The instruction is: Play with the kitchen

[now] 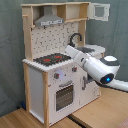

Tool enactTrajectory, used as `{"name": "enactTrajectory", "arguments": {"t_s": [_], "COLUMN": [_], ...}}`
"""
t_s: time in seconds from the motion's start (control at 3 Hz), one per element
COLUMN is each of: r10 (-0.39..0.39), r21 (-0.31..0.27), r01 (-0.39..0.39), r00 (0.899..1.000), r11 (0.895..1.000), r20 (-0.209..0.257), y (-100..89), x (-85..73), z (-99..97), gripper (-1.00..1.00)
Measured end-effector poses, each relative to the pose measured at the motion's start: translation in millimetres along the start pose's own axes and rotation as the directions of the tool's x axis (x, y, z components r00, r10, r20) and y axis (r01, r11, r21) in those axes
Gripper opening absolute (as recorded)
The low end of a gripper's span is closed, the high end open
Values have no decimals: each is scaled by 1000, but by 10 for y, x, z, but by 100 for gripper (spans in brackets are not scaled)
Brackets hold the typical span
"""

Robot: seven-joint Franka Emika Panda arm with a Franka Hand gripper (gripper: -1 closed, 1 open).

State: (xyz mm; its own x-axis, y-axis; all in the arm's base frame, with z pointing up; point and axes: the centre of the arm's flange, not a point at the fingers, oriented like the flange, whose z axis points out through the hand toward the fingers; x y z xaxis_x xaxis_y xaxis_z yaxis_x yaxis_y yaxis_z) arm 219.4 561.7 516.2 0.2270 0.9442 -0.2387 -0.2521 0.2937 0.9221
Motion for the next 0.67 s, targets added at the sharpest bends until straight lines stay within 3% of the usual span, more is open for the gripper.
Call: {"name": "enactTrajectory", "arguments": {"t_s": [0.33, 0.67], "r10": [-62, -116], "r21": [24, 61], "r01": [63, 116], "r00": [998, 993], "r11": [998, 991], "r20": [-9, -9], "y": [-160, -348], "x": [96, 80], "z": [-319, -549], "gripper": [100, 100]}}
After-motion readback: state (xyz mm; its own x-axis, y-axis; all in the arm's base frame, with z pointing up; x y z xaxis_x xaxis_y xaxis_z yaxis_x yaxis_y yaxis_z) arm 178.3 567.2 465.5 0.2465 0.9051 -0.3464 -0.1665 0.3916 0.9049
